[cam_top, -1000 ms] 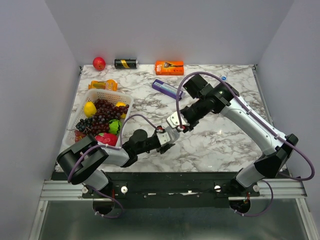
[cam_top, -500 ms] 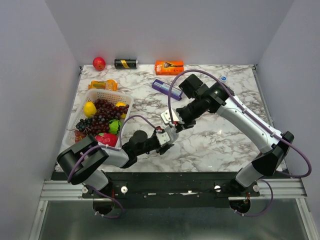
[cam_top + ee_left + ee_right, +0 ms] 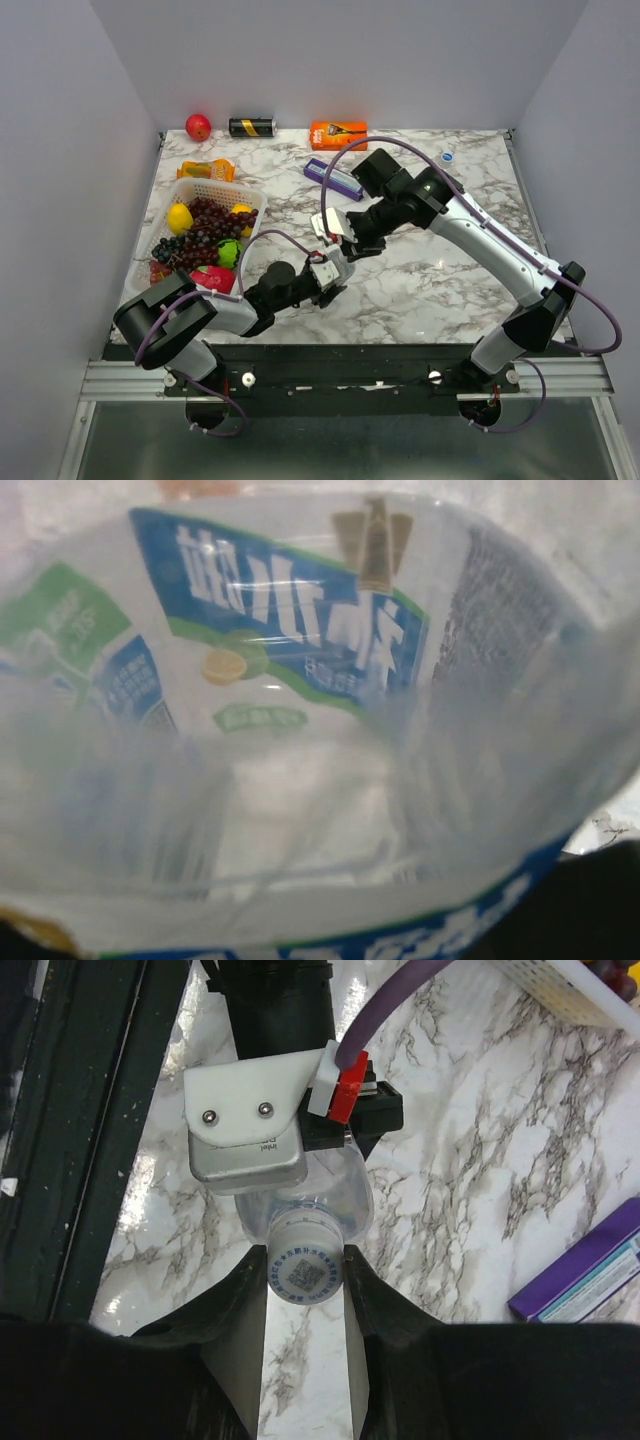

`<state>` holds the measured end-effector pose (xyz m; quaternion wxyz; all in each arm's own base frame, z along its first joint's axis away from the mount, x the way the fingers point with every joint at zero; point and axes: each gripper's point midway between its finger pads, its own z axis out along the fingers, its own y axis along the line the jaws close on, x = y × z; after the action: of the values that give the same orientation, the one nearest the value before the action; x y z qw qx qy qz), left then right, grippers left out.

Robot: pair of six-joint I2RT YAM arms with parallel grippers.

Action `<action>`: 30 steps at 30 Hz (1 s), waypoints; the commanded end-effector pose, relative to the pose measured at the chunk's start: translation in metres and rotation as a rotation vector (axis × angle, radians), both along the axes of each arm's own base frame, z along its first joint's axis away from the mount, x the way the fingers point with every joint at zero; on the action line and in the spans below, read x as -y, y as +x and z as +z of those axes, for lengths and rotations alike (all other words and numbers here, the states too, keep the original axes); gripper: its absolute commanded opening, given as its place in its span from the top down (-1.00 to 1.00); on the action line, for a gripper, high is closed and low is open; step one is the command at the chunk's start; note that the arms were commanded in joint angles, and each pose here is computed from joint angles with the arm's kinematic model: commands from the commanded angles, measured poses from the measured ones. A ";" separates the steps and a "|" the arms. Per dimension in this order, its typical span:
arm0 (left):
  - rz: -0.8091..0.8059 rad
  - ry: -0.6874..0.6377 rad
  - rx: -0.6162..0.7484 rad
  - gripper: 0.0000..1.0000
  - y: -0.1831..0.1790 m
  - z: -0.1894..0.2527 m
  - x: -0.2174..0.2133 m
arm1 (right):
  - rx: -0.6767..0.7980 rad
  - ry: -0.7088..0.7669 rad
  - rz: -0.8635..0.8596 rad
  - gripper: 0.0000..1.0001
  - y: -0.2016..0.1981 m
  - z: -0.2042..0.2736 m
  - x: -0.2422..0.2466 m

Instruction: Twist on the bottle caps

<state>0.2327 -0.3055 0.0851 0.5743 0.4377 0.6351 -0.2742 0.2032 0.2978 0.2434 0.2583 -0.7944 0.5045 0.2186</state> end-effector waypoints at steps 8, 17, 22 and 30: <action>0.302 -0.239 0.061 1.00 0.052 0.073 -0.015 | -0.427 -0.276 -0.449 0.56 -0.032 -0.048 0.014; 0.350 -0.266 0.001 1.00 0.057 0.074 -0.016 | -0.431 -0.323 -0.723 0.59 -0.012 -0.063 0.014; 0.351 -0.249 -0.007 1.00 0.059 0.070 -0.013 | -0.441 -0.345 -0.847 0.56 -0.003 -0.063 0.012; 0.347 -0.200 -0.058 1.00 0.054 0.049 -0.016 | -0.404 -0.296 -0.852 0.03 0.012 -0.050 0.000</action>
<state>0.2509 -0.2783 0.0572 0.5408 0.3574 0.7313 -0.2119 0.2465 0.3127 0.2156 0.2025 -0.4923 0.8242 0.1931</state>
